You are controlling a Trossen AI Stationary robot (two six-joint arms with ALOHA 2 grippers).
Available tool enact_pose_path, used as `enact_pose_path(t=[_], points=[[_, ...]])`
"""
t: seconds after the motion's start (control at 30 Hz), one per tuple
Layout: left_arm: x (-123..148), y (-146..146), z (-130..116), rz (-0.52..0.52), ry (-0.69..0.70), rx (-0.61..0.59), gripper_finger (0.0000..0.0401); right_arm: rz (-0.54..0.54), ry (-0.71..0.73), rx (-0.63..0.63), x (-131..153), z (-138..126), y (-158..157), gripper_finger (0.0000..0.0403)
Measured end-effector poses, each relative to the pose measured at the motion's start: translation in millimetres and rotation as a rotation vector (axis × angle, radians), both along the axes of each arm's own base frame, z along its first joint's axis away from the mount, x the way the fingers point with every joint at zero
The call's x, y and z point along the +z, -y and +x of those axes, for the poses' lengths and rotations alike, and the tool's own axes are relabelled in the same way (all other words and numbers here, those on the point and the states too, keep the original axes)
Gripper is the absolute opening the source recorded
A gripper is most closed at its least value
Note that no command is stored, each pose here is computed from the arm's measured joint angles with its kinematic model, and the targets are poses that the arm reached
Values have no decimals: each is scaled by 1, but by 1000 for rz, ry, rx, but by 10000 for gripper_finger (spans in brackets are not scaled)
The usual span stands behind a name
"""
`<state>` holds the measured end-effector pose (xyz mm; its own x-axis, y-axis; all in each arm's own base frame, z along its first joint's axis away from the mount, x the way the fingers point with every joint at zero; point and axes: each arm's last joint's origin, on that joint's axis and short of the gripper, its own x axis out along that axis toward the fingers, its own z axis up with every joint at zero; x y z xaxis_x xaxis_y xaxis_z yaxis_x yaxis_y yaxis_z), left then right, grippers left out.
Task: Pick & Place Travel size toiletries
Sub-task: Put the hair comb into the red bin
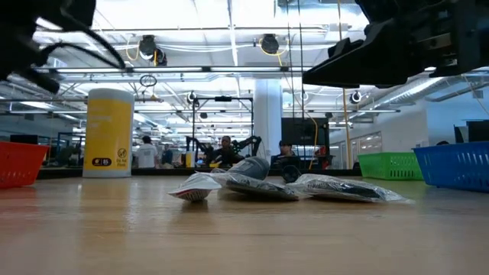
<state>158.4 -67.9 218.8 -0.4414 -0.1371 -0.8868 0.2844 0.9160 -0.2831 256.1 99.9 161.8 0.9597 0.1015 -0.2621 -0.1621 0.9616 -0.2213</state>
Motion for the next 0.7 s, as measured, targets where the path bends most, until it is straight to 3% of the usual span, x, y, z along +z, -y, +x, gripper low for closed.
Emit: enact_pose_path(t=[0.4, 0.53, 0.7], points=[[-31, 8, 24, -47, 38, -55, 95, 0, 7, -1, 1, 0, 0, 134], [-39, 5, 28, 40, 11, -54, 128, 1, 7, -1, 1, 0, 0, 134], [-32, -9, 34, 112, -8, 68, 191, 0, 7, -1, 1, 0, 0, 134]])
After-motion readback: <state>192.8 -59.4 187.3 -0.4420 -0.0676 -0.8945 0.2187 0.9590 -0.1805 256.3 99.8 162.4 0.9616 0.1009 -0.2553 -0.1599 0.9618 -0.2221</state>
